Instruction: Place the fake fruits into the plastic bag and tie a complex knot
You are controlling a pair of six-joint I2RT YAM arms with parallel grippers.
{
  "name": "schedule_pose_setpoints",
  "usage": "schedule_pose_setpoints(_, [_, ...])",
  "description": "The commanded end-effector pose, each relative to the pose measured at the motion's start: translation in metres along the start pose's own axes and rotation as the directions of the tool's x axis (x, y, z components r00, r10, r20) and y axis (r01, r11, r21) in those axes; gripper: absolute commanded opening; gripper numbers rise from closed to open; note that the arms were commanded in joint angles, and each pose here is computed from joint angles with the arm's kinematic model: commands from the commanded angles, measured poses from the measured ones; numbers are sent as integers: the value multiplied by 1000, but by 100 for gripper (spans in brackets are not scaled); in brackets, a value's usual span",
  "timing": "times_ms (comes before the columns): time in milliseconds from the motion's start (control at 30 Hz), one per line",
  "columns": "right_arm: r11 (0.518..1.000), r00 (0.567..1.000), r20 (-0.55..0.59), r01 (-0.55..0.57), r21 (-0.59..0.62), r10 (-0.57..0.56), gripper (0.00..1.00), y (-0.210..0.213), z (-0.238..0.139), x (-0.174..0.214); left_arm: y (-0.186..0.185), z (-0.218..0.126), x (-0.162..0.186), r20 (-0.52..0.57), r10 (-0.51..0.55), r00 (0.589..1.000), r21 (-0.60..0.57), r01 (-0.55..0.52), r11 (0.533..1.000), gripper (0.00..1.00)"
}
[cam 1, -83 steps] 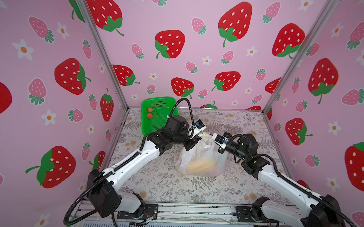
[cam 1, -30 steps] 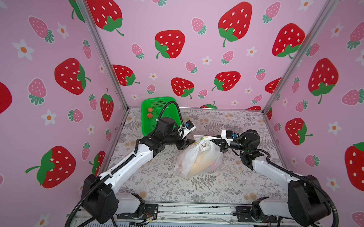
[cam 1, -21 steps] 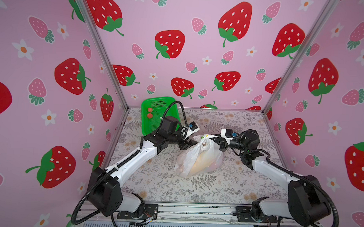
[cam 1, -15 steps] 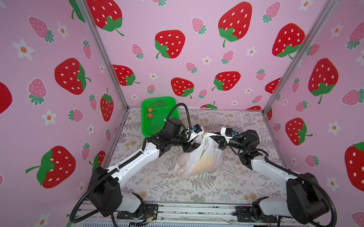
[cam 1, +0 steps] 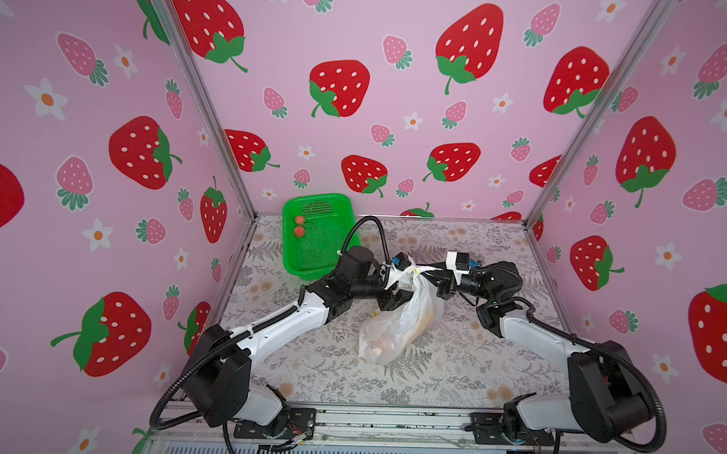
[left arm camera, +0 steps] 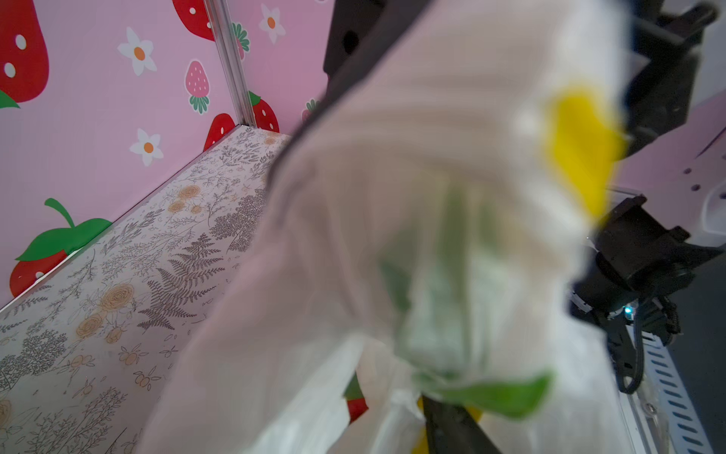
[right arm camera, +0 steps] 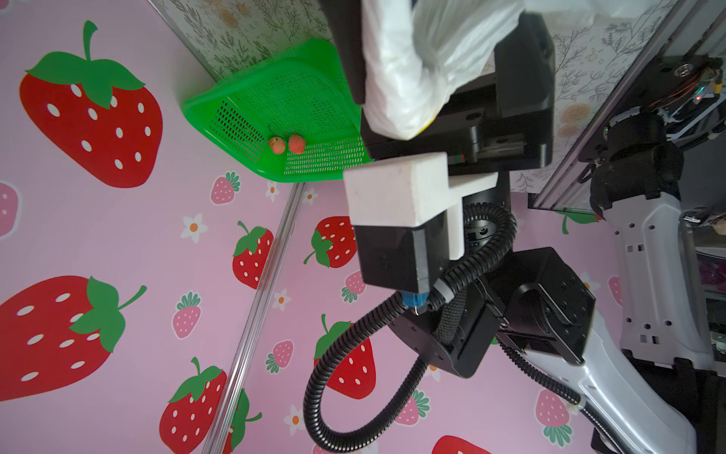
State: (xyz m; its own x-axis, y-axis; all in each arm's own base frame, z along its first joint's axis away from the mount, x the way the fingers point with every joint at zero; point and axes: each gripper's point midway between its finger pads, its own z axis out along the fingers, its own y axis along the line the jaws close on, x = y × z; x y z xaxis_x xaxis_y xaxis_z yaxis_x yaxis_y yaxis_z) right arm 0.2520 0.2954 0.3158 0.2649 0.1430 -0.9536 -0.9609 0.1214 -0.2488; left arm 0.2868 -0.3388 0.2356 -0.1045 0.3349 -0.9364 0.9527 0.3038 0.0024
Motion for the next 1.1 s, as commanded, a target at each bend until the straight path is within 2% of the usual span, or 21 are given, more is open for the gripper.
schedule_pose_setpoints(0, [996, 988, 123, 93, -15, -91, 0, 8, -3, -42, -3, 5, -10, 63, 5, 998, 20, -6, 1000, 61])
schedule_pose_setpoints(200, [997, 992, 105, 69, -36, -65, 0, 14, -6, -30, -4, -4, -7, 68, 22, 997, 19, -23, 1000, 64])
schedule_pose_setpoints(467, [995, 997, 55, 65, -73, -61, 0, 17, -4, -18, 2, -35, -5, 28, 53, 998, 9, -53, 999, 72])
schedule_pose_setpoints(767, [994, 998, 29, 65, -87, -63, 0, 17, -2, -15, 11, -69, -19, 25, 112, 993, -33, -112, 993, 77])
schedule_pose_setpoints(900, [994, 997, 25, 71, -84, -69, 0, 17, -2, -16, 17, -80, -30, 41, 122, 992, -46, -120, 992, 72])
schedule_pose_setpoints(1067, [994, 997, 19, 73, -80, -71, 0, 15, -2, -16, 14, -82, -39, 54, 125, 991, -14, -124, 992, 53])
